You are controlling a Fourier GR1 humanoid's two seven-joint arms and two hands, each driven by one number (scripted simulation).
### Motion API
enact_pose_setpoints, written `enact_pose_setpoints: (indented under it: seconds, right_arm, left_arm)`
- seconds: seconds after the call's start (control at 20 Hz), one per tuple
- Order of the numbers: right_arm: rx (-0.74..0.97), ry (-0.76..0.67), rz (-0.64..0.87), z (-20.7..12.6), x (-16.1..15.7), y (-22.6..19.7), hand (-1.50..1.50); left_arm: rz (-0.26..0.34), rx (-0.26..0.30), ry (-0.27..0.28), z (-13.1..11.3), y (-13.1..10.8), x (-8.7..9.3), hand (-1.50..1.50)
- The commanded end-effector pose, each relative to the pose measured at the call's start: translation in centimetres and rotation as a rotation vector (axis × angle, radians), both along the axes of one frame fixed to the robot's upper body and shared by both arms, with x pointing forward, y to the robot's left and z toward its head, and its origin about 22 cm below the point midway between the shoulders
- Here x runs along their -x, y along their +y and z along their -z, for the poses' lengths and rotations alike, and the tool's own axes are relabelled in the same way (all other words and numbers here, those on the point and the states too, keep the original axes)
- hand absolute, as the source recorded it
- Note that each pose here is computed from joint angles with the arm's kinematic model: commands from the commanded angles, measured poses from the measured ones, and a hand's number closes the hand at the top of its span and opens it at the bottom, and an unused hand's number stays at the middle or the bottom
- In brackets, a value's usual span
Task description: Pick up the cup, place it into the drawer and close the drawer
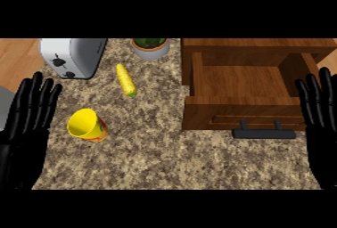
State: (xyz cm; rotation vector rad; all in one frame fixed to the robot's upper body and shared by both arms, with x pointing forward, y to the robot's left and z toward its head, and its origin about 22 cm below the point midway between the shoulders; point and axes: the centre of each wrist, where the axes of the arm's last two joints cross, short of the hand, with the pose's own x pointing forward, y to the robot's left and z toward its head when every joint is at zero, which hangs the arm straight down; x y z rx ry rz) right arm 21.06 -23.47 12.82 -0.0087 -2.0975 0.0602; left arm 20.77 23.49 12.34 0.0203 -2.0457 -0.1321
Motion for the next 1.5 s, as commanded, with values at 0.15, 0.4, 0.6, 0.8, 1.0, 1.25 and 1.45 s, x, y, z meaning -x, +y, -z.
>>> enact_pose_setpoints:
  seconds: [0.15,0.4,0.6,0.8,1.0,1.25,1.45]
  right_arm:
    - [0.024,-0.024,-0.011,1.5,0.8,-1.3,-1.5]
    - [0.092,0.133,-0.111,1.4,0.0,-0.2,-1.5]
    - [0.103,0.128,-0.131,1.0,-1.6,-2.0,-1.5]
    - [0.106,0.134,-0.131,0.1,-3.7,-1.8,-1.5]
    - [0.107,0.132,-0.138,1.1,-4.5,0.7,-1.5]
    - [0.125,0.112,-0.129,-0.5,-5.9,-0.6,-1.5]
    - [0.126,0.098,-0.135,-1.6,-5.3,-0.1,-1.5]
  left_arm:
    - [-0.021,0.006,-0.032,-0.6,3.6,-1.4,-1.5]
    - [-0.094,0.262,0.173,2.4,5.5,-1.8,-1.5]
    - [-0.116,0.284,0.174,2.8,8.4,-2.8,-1.5]
    - [-0.155,0.225,0.196,5.7,8.9,-3.5,-1.5]
    - [-0.177,0.218,0.262,8.8,9.8,-3.9,-1.5]
    - [-0.207,0.215,0.309,12.9,10.7,-4.8,-1.5]
    - [-0.262,0.191,0.335,14.4,12.1,-4.0,-1.5]
